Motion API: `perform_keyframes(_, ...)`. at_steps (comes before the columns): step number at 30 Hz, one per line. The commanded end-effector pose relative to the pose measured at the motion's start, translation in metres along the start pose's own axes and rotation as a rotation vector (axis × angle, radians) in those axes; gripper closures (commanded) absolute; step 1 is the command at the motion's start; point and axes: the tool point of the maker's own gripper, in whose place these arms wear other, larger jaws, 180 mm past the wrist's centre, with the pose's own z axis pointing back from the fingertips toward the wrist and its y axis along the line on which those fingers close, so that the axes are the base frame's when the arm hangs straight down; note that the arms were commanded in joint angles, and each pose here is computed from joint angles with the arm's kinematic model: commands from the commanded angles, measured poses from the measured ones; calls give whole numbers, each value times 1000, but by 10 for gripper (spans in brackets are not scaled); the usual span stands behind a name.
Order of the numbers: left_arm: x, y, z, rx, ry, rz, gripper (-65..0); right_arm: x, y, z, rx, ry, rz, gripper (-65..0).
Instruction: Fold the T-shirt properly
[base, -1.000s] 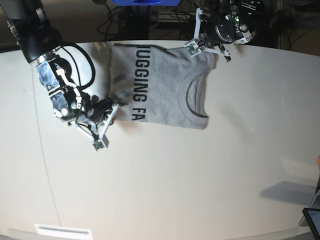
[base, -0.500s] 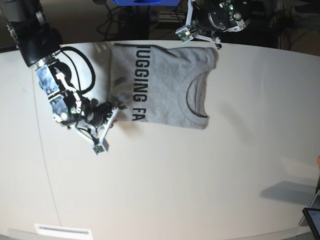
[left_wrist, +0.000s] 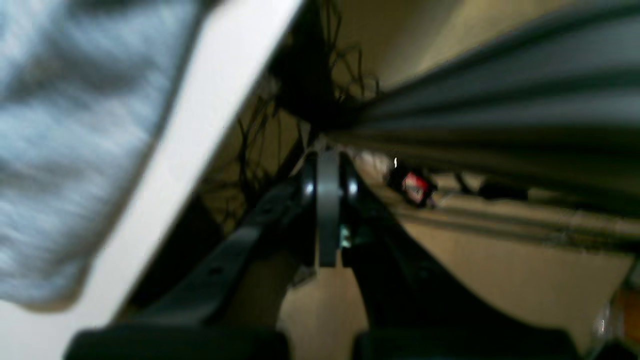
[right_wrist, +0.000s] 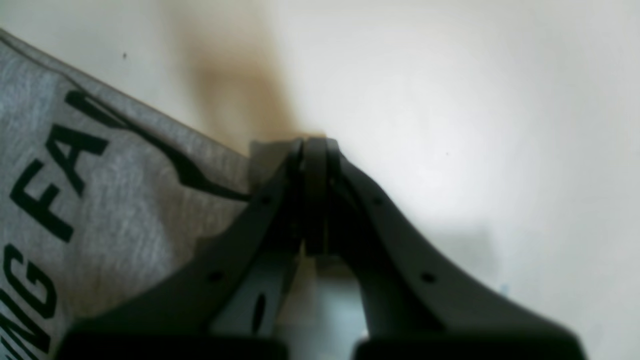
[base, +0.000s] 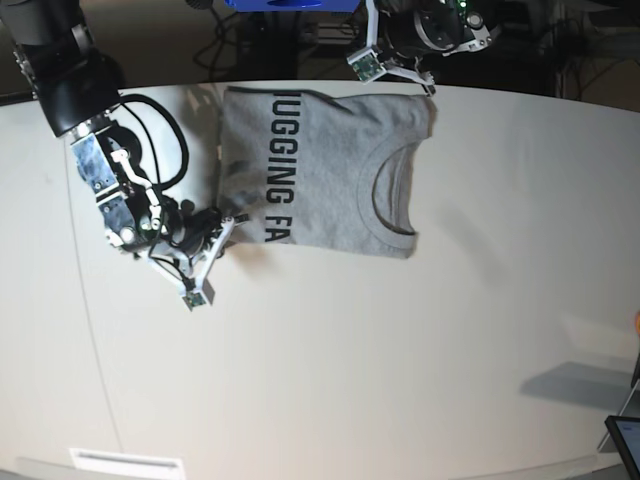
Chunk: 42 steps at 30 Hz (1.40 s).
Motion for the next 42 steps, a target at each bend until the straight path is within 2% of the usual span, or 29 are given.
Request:
perform_keyframes(1,4,-3,4,-5,-27,1,-2,6,-6,3,-14,-5,2,-1)
perform_keyframes(6,13,5,10,23,-104,24,-2,6,-6,3,-15,-2,2,-1)
perform_keyframes(12,13,7,11,30,-109,21,-2,5,-7,3,-18,3,0,-1)
perform_keyframes(20,0,42,25,138,-88,59,-2,4,-6,3,-15,3,-2,-1)
perform_keyframes(28,-4,44,25,144,-74,63,-2,5,-5,2,-14,3,-3,-1)
perform_keyframes(34,-20,71,35,221,-44,98,-2,3,-4,2,-12,4,-3,-1)
perform_keyframes(40,-17,78,35,235,-50,92,-2,1,-2,3,-8,5,-2,-1)
perform_keyframes(42,-25,82,31,234,-14,102,-2,-1,0,3,-4,7,-2,-1)
